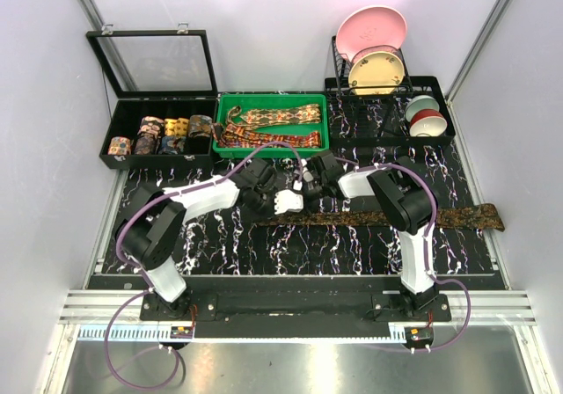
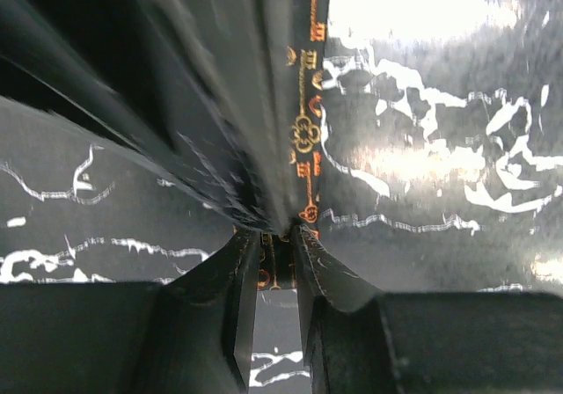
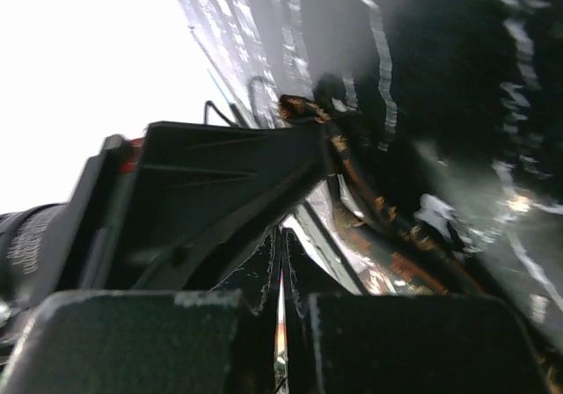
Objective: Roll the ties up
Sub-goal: Roll the tie at the center of the board.
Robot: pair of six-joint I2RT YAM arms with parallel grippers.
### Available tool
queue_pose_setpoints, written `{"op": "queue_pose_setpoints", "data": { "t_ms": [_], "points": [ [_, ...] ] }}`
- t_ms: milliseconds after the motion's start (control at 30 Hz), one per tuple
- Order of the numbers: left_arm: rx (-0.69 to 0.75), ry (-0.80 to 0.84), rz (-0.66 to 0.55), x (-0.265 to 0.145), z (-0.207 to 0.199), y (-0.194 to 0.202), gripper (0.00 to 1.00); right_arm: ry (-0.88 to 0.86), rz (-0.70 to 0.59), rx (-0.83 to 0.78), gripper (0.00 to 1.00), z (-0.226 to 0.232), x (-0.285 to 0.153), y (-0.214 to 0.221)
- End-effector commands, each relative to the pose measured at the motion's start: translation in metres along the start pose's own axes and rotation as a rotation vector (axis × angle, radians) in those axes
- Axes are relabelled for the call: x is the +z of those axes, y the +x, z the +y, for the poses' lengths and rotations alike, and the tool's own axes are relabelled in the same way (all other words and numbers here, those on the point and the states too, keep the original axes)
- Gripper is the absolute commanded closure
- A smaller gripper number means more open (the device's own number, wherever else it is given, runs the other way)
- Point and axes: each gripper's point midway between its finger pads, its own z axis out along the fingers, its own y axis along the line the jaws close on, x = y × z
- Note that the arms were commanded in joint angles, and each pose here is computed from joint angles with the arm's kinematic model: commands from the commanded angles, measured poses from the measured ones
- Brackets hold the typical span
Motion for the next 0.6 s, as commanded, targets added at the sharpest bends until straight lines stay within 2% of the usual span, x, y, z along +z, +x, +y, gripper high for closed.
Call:
{"op": "queue_pose_setpoints", "data": {
  "t_ms": [0, 267, 467, 567],
  "points": [
    [-0.017, -0.018, 0.025, 0.005, 0.008, -0.010, 0.76, 0.059, 0.044, -0.034, 0.99, -0.012, 0.001, 0.009],
    [-0.005, -0.008, 0.046, 0.004, 0.002, -0.005, 0.76, 0.139, 0.026, -0.026, 1.00, -0.025, -0.002, 0.005],
    [-0.002, -0.005, 0.047, 0.001, -0.001, -0.003, 0.75, 0.040, 0.021, -0.069, 0.99, 0.008, -0.010, -0.003],
    [0.003, -0.011, 0.052, -0.002, -0.001, -0.003, 0.74, 0.051, -0.011, -0.071, 0.98, 0.009, -0.010, -0.007]
  ]
}}
